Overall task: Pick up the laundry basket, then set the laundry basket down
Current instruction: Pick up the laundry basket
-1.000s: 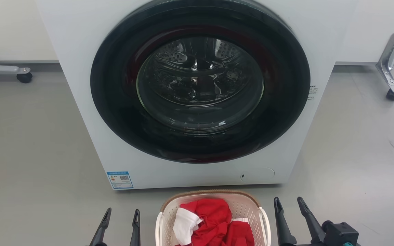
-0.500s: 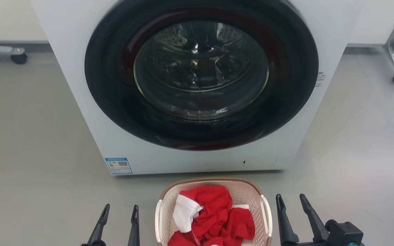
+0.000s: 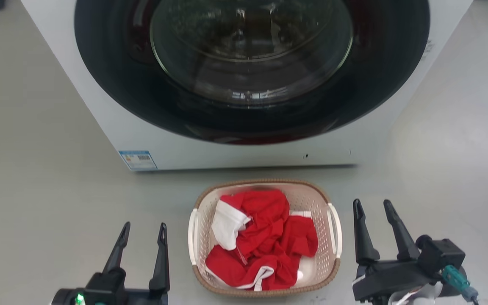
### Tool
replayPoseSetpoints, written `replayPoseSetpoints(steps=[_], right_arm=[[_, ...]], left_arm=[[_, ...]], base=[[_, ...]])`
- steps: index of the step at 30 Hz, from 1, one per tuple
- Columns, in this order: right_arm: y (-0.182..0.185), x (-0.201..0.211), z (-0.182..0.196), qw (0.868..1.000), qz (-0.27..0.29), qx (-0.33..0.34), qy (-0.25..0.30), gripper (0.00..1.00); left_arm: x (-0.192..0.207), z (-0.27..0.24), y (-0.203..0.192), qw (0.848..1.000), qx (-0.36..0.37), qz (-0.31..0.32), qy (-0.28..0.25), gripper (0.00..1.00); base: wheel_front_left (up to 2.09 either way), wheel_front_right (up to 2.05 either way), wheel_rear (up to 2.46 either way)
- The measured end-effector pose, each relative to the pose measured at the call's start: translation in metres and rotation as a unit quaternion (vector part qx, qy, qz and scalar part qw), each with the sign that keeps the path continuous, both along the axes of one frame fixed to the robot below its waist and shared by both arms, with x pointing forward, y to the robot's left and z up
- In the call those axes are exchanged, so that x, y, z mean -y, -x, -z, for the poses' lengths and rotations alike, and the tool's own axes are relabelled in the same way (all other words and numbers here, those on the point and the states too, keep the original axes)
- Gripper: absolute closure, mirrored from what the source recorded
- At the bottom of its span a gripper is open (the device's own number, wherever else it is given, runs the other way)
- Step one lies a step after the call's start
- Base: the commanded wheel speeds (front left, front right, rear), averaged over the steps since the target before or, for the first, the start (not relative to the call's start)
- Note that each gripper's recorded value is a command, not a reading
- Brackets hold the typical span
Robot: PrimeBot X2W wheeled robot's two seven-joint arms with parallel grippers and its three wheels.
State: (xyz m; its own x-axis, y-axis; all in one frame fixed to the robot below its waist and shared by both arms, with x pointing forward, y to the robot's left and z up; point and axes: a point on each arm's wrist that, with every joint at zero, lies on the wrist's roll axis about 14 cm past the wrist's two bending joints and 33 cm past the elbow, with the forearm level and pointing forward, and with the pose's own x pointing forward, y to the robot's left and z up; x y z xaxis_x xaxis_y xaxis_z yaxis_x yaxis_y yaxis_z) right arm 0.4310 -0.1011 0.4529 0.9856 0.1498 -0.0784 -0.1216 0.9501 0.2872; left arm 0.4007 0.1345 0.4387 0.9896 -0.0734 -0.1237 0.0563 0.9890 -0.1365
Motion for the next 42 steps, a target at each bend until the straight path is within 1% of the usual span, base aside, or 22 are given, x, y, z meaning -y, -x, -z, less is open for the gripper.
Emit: replayPoseSetpoints(steps=[12, 24, 32, 42], right_arm=[[-0.036, 0.006, 0.046, 0.999, 0.006, -0.045, 0.010, 0.00], [-0.069, 0.010, 0.110, 0.995, -0.001, -0.098, 0.036, 0.00], [-0.074, 0.012, 0.164, 0.987, -0.015, -0.152, 0.058, 0.00], [-0.076, 0.012, 0.210, 0.977, -0.020, -0.200, 0.065, 0.00]], left_arm=[[0.007, 0.039, -0.040, 0.999, -0.037, 0.007, 0.003, 0.00], [0.015, 0.100, -0.075, 0.995, -0.095, 0.016, 0.006, 0.00], [0.015, 0.153, -0.076, 0.987, -0.157, 0.021, 0.006, 0.00], [0.020, 0.197, -0.073, 0.977, -0.210, 0.037, 0.004, 0.00]], base=[[0.00, 0.00, 0.00], [0.00, 0.00, 0.00], [0.00, 0.00, 0.00], [0.00, 0.00, 0.00]])
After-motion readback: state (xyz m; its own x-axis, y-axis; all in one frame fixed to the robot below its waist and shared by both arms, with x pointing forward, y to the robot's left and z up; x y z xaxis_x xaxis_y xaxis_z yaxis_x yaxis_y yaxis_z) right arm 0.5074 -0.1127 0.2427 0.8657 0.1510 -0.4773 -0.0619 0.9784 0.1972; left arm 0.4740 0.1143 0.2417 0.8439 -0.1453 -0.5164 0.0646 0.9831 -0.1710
